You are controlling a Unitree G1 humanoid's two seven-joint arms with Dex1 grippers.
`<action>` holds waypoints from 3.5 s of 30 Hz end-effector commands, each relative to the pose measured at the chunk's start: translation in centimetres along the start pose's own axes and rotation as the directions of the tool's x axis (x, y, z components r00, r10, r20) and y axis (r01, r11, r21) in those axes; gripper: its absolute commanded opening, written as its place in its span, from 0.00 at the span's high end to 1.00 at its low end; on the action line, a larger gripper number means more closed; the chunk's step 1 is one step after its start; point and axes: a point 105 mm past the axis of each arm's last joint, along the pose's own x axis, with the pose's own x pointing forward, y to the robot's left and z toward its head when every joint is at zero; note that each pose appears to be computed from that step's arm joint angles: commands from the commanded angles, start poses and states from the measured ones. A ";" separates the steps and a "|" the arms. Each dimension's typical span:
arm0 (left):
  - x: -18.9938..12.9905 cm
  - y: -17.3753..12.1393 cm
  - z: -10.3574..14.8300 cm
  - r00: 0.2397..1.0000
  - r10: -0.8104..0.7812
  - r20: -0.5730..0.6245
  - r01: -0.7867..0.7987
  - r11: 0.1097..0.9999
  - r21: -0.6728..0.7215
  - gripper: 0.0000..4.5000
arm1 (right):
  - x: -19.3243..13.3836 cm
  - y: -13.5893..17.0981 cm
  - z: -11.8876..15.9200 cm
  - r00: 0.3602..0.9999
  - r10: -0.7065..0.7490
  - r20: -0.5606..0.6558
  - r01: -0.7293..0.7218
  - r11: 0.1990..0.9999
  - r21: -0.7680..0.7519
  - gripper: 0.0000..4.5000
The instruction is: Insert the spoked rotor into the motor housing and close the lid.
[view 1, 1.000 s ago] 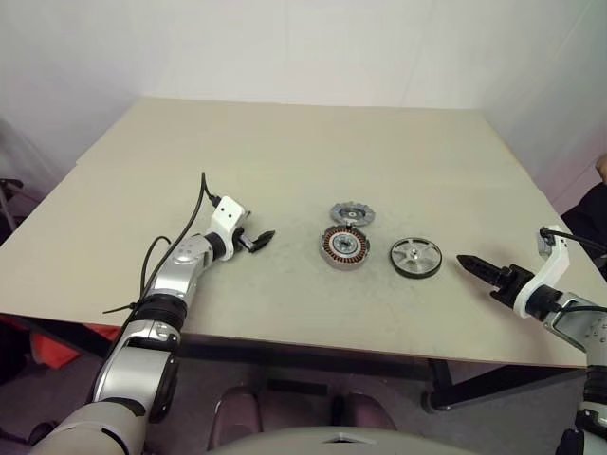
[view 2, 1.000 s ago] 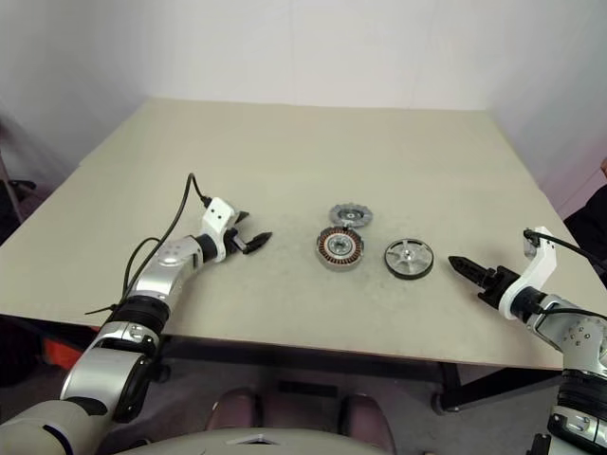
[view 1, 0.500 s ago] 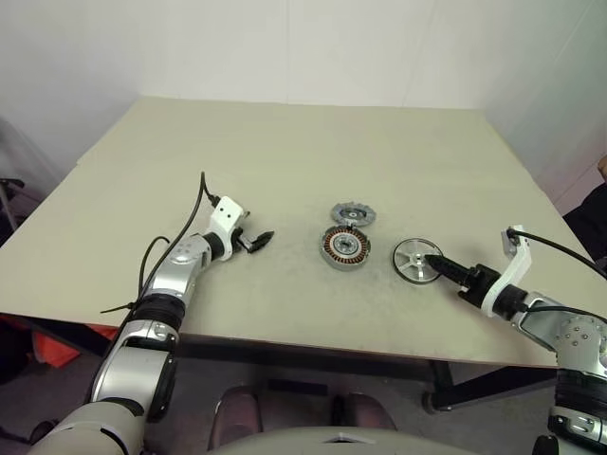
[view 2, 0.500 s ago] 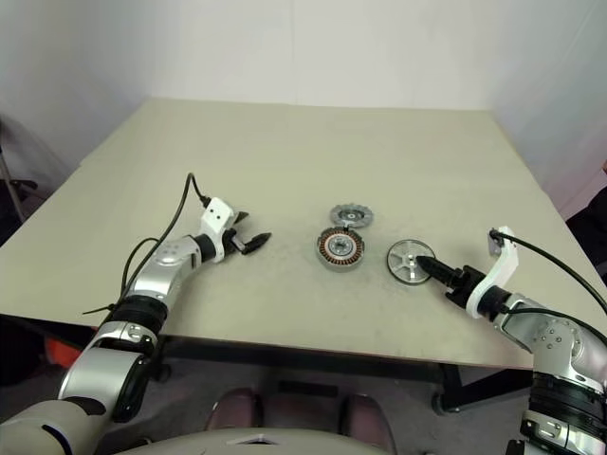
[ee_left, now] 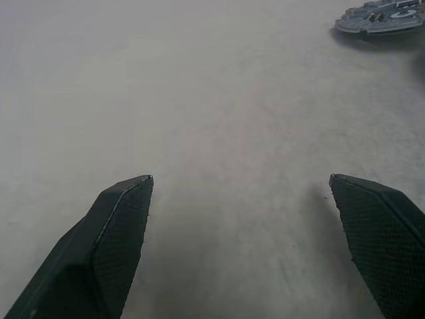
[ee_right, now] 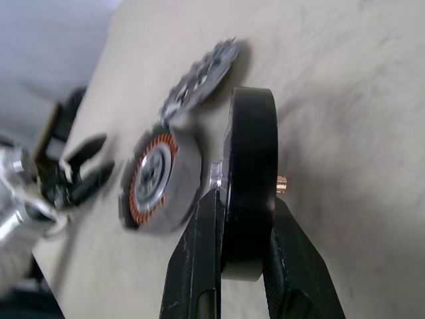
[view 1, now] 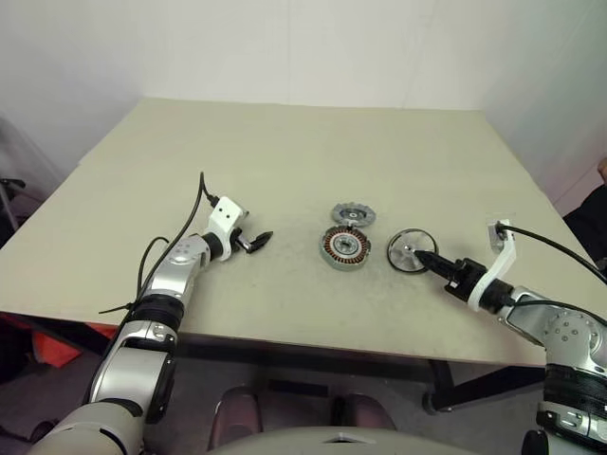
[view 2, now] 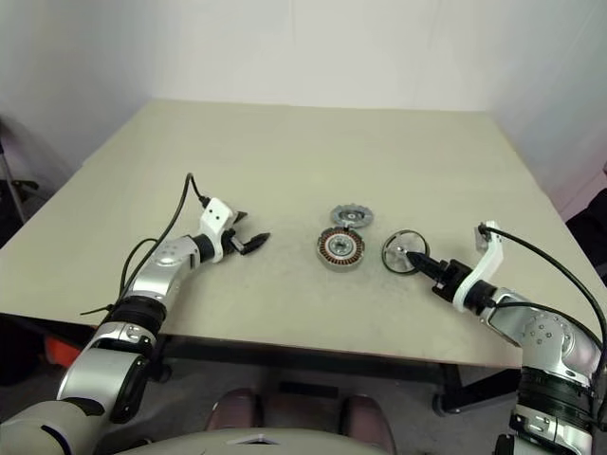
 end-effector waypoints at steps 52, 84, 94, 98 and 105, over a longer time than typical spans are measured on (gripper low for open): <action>0.0 0.3 1.3 1.000 0.006 0.031 -0.009 0.996 0.087 0.00 | 1.0 0.4 6.3 0.945 -0.239 0.224 0.317 0.498 -0.807 0.81; -2.2 2.2 2.5 0.992 0.004 0.126 0.035 0.952 -0.304 0.00 | 1.6 1.0 6.9 0.944 -0.217 0.247 0.327 0.527 -0.785 0.81; -1.1 0.4 1.8 0.992 -0.020 0.123 0.098 0.734 -0.672 0.00 | 1.3 1.1 7.1 0.941 -0.224 0.253 0.335 0.521 -0.785 0.81; -0.3 -0.1 1.9 0.990 -0.018 0.137 0.117 0.633 -0.765 0.00 | 1.3 1.1 7.1 0.941 -0.226 0.252 0.335 0.516 -0.788 0.81; 1.7 -1.2 2.6 0.988 -0.027 0.150 0.144 0.495 -0.857 0.00 | 1.3 1.3 7.0 0.941 -0.222 0.257 0.337 0.513 -0.790 0.81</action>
